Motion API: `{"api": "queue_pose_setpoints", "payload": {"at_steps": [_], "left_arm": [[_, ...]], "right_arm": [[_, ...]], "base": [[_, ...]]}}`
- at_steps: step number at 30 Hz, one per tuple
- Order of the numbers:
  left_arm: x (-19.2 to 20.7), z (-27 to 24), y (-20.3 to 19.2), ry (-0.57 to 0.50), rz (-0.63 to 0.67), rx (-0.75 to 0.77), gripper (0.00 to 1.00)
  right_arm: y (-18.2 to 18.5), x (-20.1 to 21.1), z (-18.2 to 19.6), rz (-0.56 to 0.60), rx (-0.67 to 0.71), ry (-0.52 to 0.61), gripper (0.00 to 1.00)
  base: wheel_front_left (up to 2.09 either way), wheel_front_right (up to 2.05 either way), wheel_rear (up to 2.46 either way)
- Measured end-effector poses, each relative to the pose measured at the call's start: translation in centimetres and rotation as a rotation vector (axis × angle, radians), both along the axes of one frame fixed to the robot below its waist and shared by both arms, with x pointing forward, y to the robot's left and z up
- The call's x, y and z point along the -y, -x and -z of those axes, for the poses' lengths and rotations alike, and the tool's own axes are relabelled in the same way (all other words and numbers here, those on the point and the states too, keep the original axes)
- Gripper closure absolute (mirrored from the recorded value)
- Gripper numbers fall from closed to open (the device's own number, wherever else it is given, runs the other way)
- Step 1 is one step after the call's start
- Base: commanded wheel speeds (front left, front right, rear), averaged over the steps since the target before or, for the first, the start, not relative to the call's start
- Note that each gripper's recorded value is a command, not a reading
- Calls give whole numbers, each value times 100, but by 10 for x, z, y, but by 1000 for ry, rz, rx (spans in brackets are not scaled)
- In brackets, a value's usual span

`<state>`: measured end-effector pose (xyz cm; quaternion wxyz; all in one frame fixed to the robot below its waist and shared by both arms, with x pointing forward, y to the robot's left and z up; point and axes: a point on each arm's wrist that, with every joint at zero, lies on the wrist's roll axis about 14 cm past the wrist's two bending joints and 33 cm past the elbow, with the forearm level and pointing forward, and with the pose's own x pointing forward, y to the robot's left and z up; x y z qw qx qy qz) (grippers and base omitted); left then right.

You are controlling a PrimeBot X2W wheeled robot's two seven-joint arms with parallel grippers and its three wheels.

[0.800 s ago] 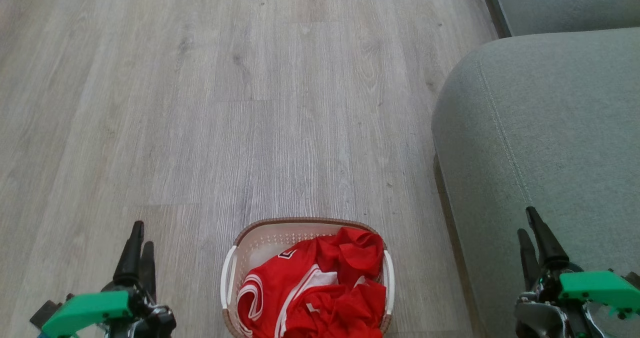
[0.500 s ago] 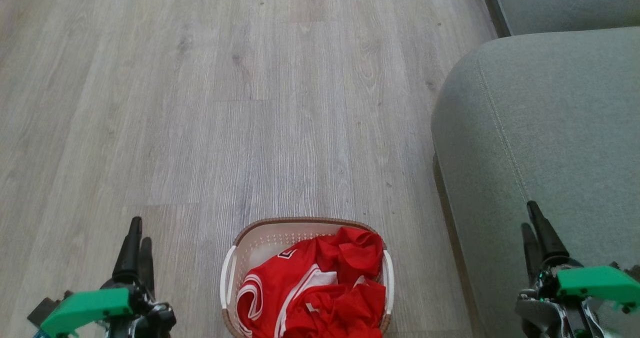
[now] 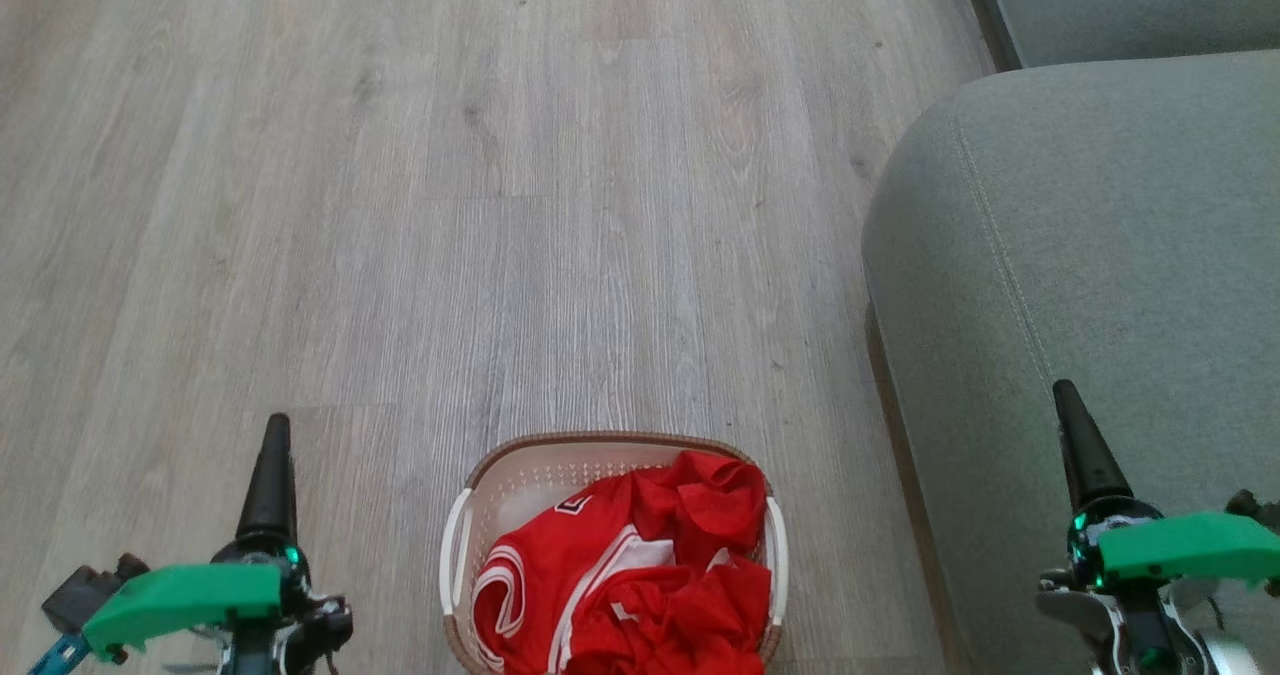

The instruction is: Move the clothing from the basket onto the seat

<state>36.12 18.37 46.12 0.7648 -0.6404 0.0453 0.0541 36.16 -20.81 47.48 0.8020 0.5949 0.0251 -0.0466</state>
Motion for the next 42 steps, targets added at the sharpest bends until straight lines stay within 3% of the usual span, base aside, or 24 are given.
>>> {"api": "queue_pose_setpoints", "payload": {"at_steps": [22, 35, 42], "left_arm": [[25, -17, -7, -394, 97, 39, 0], [42, -19, -8, -664, 157, 55, 0], [44, -26, -9, -755, 155, 86, 0]], "right_arm": [[-8, -14, -16, -109, 53, 418, 0], [-9, -15, -19, -125, 76, 595, 0], [-9, -18, -20, -143, 90, 679, 0]], "base": [[0, 0, 0], [0, 0, 0], [0, 0, 0]]}}
